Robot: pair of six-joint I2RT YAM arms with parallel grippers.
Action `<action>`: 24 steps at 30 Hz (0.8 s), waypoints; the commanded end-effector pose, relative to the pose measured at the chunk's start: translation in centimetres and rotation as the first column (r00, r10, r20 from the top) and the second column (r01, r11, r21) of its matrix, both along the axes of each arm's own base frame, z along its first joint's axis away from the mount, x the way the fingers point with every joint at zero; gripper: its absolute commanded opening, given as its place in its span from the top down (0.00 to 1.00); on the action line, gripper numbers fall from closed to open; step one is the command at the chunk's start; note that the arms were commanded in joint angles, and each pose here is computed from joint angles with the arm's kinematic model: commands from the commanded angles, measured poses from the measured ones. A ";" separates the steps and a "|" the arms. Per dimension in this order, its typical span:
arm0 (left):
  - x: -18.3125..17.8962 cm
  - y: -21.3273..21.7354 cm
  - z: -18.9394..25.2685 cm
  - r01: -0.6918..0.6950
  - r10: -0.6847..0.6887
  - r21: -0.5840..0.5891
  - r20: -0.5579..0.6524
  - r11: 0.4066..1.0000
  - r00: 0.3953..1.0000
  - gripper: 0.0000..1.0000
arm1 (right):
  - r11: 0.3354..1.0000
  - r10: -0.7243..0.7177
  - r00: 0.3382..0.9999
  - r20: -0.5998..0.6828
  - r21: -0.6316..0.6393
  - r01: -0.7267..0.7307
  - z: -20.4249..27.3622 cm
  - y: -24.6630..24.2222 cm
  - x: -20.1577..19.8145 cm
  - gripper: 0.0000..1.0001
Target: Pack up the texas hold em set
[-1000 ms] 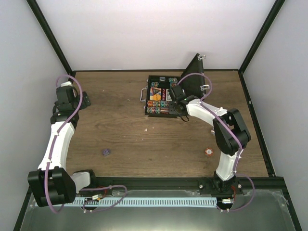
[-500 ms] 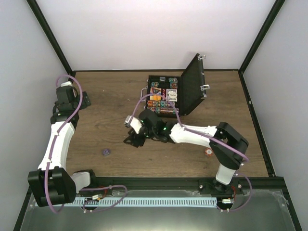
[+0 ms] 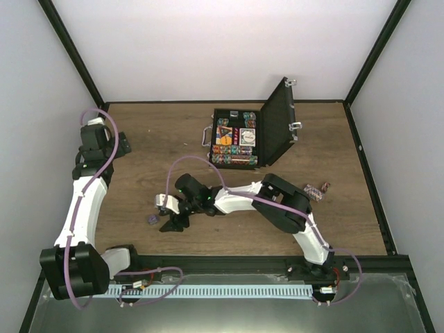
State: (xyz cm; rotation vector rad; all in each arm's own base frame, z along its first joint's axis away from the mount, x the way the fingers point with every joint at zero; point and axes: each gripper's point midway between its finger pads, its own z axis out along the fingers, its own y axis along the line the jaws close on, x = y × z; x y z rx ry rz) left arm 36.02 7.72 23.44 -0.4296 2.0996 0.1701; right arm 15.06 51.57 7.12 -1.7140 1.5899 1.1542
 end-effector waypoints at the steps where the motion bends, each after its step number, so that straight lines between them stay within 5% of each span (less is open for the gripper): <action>1: -0.1 -0.2 0.7 0.015 -0.015 0.003 0.029 1.000 0.999 0.00 | 0.990 0.091 0.991 0.096 0.100 -0.101 1.8 2.5 -0.5 0.34; 15: 0.1 -0.3 0.5 0.020 -0.020 -0.003 0.026 1.000 0.999 0.00 | 0.984 0.146 0.984 0.104 0.083 -0.155 -0.6 5.1 0.0 0.39; 24: 0.0 -0.3 0.4 0.020 -0.020 -0.003 0.024 1.000 1.000 0.00 | 0.984 0.160 0.984 0.079 0.071 -0.166 -0.8 5.1 -0.3 0.75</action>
